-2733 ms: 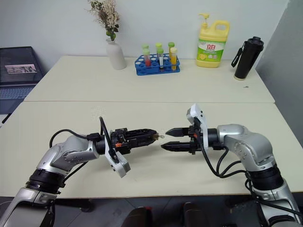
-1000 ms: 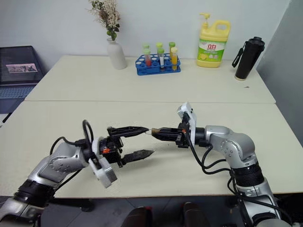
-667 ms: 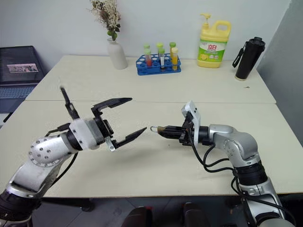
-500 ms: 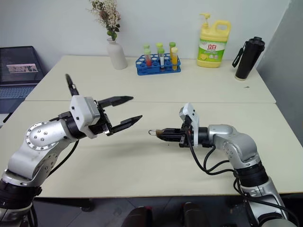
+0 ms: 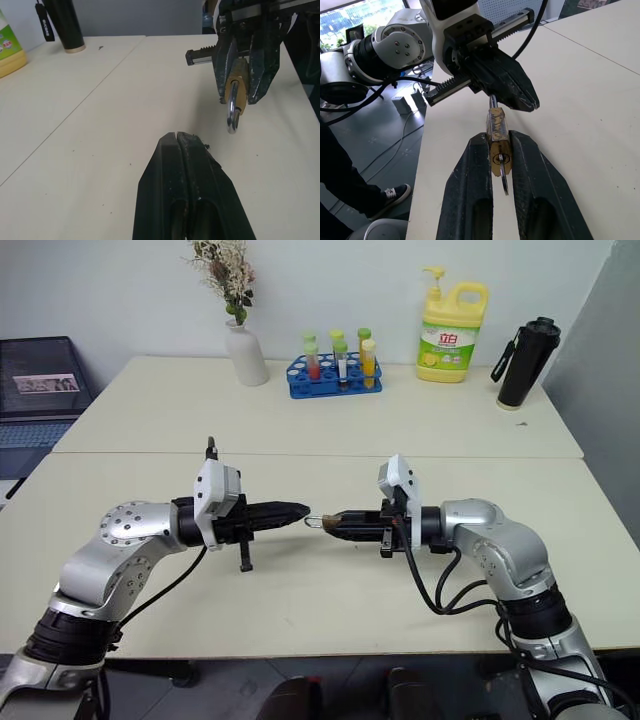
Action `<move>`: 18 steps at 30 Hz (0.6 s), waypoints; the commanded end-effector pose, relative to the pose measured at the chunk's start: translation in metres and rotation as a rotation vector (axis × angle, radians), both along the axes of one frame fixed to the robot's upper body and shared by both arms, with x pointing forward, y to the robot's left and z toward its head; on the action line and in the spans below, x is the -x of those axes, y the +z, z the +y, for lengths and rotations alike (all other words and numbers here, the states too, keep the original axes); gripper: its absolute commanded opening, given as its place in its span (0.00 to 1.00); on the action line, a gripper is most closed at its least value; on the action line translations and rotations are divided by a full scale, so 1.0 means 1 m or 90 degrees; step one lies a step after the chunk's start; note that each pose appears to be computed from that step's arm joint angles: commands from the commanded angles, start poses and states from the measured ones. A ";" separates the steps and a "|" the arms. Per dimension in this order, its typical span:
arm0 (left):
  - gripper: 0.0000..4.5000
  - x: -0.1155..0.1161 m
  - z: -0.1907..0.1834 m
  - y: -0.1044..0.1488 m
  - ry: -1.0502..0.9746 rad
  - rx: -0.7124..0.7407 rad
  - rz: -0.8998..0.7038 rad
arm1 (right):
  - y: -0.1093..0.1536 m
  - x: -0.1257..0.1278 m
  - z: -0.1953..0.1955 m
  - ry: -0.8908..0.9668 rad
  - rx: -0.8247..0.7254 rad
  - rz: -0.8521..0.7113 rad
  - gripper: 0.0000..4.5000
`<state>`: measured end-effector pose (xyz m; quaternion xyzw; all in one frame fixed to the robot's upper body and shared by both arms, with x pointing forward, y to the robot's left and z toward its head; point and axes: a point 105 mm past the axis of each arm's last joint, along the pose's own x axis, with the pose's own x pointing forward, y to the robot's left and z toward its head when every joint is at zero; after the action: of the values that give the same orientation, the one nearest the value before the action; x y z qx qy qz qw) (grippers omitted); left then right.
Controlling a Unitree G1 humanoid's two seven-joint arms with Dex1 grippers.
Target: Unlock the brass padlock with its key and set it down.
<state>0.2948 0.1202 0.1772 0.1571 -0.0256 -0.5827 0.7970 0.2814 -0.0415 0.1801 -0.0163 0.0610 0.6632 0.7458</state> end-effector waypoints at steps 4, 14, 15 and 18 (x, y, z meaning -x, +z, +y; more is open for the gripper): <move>0.00 0.005 -0.013 0.005 -0.031 0.010 -0.017 | 0.013 0.005 -0.001 0.012 -0.019 -0.027 0.04; 0.00 0.016 -0.015 0.006 -0.034 0.024 -0.004 | 0.009 0.001 -0.002 0.002 -0.015 -0.017 0.04; 0.00 0.016 -0.015 0.008 -0.032 0.027 -0.007 | 0.008 0.000 -0.002 0.001 -0.014 -0.016 0.04; 0.00 0.020 -0.016 0.011 -0.035 0.032 -0.002 | 0.007 -0.001 -0.003 -0.001 -0.010 -0.014 0.04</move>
<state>0.2804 0.1063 0.1746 0.1338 -0.0198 -0.6009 0.7878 0.2834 -0.0430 0.1778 -0.0125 0.0671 0.6598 0.7483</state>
